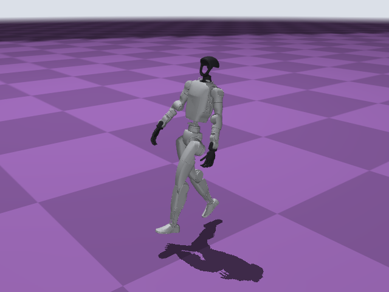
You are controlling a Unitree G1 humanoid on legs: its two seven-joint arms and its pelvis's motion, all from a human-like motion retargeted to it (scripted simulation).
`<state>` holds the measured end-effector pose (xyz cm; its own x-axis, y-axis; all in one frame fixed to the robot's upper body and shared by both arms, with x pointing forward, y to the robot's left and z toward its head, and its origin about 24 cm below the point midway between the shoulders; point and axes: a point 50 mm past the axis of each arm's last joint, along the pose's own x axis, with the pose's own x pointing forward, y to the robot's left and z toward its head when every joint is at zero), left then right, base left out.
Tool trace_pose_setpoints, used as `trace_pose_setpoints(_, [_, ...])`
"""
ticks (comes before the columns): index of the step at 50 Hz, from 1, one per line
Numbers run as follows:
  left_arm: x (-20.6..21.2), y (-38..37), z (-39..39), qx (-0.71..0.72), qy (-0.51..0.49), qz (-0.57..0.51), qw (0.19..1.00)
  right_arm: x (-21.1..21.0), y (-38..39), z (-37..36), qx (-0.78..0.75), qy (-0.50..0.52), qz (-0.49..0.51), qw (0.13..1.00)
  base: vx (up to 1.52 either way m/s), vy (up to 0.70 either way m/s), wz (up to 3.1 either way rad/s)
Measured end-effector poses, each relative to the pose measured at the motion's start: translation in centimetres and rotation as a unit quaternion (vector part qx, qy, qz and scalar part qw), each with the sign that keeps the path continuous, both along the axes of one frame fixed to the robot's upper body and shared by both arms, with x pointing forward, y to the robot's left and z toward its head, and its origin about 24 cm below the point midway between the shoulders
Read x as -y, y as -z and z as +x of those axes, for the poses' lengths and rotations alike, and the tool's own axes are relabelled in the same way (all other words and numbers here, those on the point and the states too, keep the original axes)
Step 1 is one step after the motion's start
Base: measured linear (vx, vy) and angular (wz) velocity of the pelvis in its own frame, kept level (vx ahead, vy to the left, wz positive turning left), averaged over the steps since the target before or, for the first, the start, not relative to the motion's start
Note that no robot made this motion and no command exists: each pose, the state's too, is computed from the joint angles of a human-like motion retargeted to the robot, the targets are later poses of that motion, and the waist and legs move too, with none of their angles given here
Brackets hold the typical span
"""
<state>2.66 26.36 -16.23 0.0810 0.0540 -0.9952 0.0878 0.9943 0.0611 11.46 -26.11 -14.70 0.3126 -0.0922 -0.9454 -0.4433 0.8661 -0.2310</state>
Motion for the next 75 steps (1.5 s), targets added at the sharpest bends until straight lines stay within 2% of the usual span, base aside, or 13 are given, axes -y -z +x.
trace_pose_setpoints(11, [0.9, 0.2, 0.6, 0.011, -0.003, -0.005, 1.000, 1.4, -1.4, 2.9, 0.037, 0.000, -0.040, 0.999, 0.40, 0.11, -0.34])
trace_pose_setpoints(22, [-0.5, -0.2, -0.1, 0.020, -0.007, -0.005, 1.000, -0.9, -2.5, 6.1, 0.129, 0.010, 0.004, 0.992, 0.57, 0.09, 0.10])
trace_pose_setpoints(28, [-1.5, -0.5, -0.2, -0.006, 0.038, 0.019, 0.999, -1.7, -1.0, 3.1, 0.104, 0.046, 0.020, 0.993, 0.53, 0.24, 0.40])
trace_pose_setpoints(33, [-1.9, -1.0, 3.8, 0.012, 0.082, 0.041, 0.996, -1.3, 0.1, 0.0, 0.046, 0.061, 0.016, 0.997, 0.51, 0.08, 0.69])
trace_pose_setpoints(42, [0.1, -2.3, 11.7, 0.086, 0.135, 0.048, 0.986, 0.3, 1.1, -5.1, -0.052, 0.109, 0.005, 0.993, 0.46, 0.02, 0.63])
trace_pose_setpoints(52, [1.5, -4.1, 16.2, 0.159, 0.223, 0.035, 0.961, 0.9, 1.3, -7.1, -0.078, 0.176, 0.007, 0.981, 0.38, -0.06, 0.49])
trace_pose_setpoints(62, [1.7, -5.9, 18.9, 0.224, 0.222, 0.035, 0.948, 0.8, 1.4, -7.5, -0.093, 0.188, -0.002, 0.978, 0.37, -0.11, 0.31])
trace_pose_setpoints(75, [4.6, -7.0, 21.1, 0.297, 0.204, -0.004, 0.933, 2.2, 0.6, -6.3, -0.031, 0.185, -0.021, 0.982, 0.45, -0.18, 0.40])
